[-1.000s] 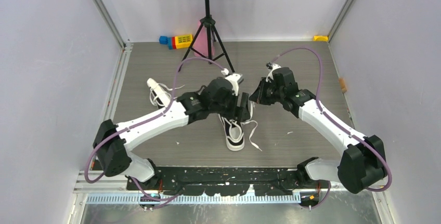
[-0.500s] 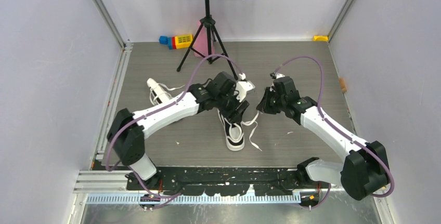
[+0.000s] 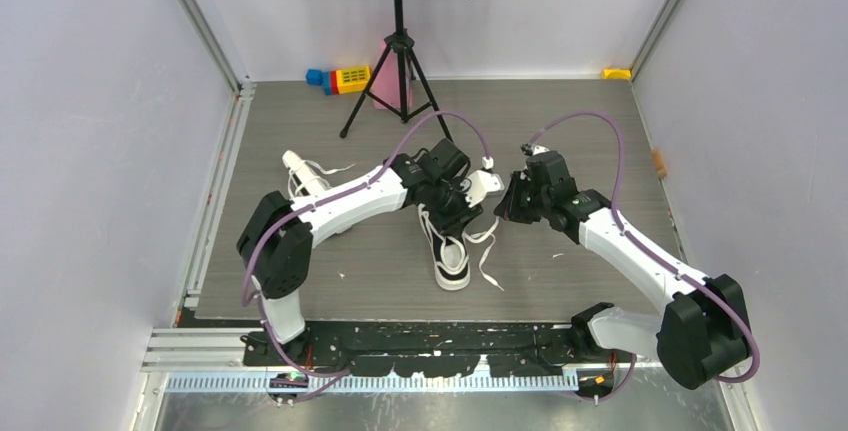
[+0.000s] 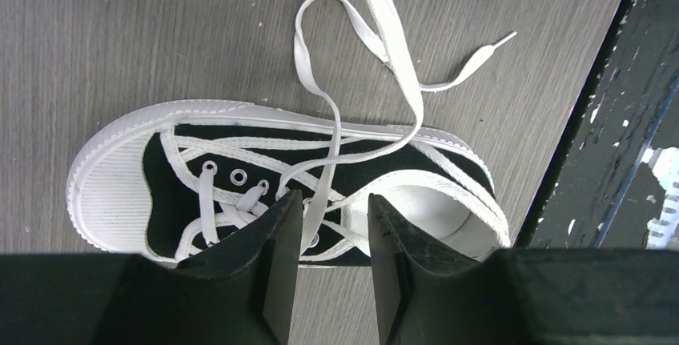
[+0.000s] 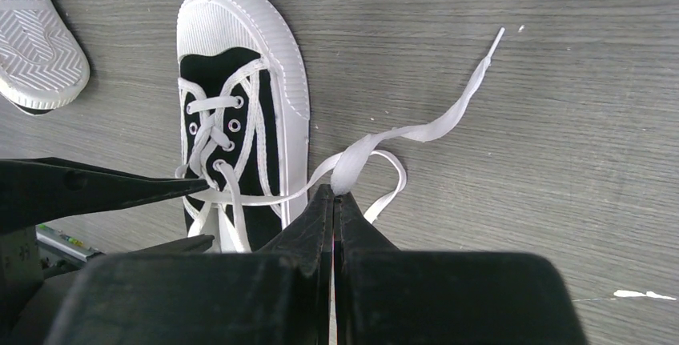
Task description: Tie the shoes
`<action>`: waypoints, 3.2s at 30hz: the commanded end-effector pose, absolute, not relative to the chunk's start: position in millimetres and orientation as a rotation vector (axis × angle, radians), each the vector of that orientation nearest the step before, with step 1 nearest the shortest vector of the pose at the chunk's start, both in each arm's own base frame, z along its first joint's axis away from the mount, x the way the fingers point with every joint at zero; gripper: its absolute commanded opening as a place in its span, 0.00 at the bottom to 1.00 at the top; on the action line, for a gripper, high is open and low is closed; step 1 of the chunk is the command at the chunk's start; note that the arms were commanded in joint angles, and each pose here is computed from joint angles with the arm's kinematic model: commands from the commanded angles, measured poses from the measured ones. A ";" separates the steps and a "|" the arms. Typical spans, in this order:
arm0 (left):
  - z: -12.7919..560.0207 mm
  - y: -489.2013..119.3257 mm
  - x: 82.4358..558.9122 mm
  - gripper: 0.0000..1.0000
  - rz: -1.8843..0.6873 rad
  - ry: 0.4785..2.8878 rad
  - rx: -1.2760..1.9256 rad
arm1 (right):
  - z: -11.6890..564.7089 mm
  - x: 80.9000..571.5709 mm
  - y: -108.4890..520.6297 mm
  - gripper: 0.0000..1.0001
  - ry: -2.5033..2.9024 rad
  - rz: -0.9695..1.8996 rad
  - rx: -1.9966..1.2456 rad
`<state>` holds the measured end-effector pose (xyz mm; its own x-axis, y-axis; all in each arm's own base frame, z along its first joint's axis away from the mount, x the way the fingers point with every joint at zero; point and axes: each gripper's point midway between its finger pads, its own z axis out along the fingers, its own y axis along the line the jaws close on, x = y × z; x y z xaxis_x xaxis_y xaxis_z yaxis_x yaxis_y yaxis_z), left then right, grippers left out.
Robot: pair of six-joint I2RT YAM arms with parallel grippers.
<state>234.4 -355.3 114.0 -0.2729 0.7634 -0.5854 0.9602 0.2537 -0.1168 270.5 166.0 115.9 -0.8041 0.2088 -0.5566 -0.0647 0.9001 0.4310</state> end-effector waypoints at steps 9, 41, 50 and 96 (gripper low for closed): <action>103.2 -349.0 242.8 0.35 -0.548 2.132 1.652 | 132.4 277.0 169.3 0.00 2.386 0.613 0.109; 141.4 -340.4 272.3 0.00 -1.017 2.213 1.031 | 169.6 247.8 239.2 0.00 2.268 1.032 -0.218; 142.6 -337.4 276.4 0.00 -1.138 2.269 0.881 | 159.4 243.6 275.3 0.00 2.270 1.154 -0.271; 147.3 -318.7 258.9 0.35 -1.182 2.326 0.726 | 108.0 294.6 310.5 0.00 2.195 1.255 0.044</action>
